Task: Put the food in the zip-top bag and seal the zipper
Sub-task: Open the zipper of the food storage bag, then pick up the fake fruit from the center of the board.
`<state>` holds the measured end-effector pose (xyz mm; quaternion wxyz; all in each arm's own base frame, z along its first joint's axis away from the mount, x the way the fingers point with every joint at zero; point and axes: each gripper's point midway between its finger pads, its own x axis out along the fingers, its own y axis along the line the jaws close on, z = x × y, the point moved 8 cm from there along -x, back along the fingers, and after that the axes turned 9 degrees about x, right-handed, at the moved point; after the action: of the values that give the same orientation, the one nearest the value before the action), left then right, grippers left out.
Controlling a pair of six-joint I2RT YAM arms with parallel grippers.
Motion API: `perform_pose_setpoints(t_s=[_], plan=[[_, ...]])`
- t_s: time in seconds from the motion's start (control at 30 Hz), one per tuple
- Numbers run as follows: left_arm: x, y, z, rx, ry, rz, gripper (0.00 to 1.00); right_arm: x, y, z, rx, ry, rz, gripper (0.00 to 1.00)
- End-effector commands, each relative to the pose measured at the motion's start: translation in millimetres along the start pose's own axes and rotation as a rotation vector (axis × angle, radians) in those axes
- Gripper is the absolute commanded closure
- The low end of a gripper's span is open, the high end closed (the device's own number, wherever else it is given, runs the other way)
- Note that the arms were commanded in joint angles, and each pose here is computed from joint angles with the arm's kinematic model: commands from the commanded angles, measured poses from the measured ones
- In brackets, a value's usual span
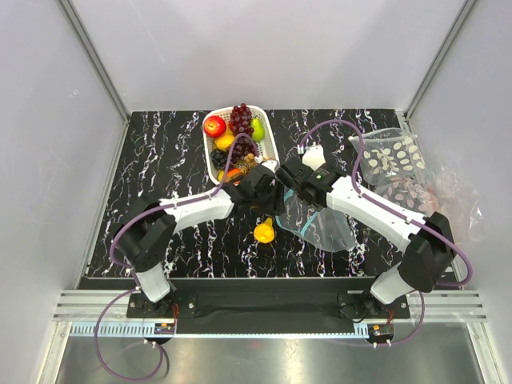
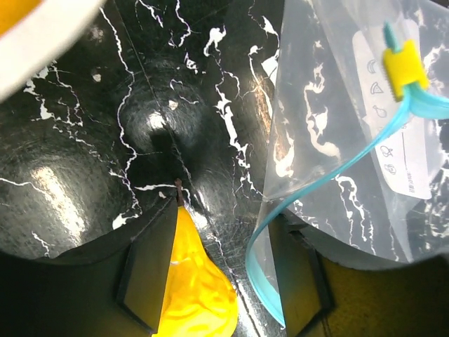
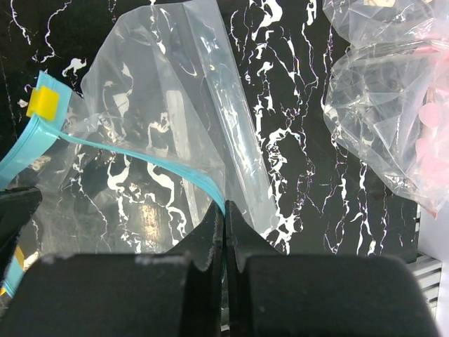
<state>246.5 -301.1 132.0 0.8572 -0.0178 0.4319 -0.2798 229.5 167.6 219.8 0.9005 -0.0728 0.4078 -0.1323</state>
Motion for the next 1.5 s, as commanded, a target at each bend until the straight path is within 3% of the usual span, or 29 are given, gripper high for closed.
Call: perform_pose_setpoints(t_s=[0.0,0.23,0.4,0.67,0.97,1.47], plan=[[-17.8,-2.3,22.3,-0.024,-0.062,-0.095,0.41,-6.7,-2.6,7.2,0.008,-0.053,-0.005,1.00],[-36.7,-1.0,25.1,-0.003,-0.090,-0.120,0.32,-6.1,-2.7,5.9,0.001,-0.051,-0.001,1.00],[-57.5,6.4,28.7,-0.008,-0.117,-0.135,0.13,-5.3,-1.3,4.9,0.002,-0.052,0.006,1.00],[-87.1,15.6,13.8,-0.010,-0.143,-0.117,0.01,-5.9,-0.9,4.8,0.007,-0.053,0.011,1.00],[-90.7,20.2,-17.1,-0.006,-0.092,-0.003,0.01,-10.1,-3.4,5.4,0.031,-0.062,0.036,1.00],[-49.1,8.8,-49.4,0.005,0.026,0.028,0.01,-14.8,-9.5,4.3,0.047,-0.063,0.047,1.00]])
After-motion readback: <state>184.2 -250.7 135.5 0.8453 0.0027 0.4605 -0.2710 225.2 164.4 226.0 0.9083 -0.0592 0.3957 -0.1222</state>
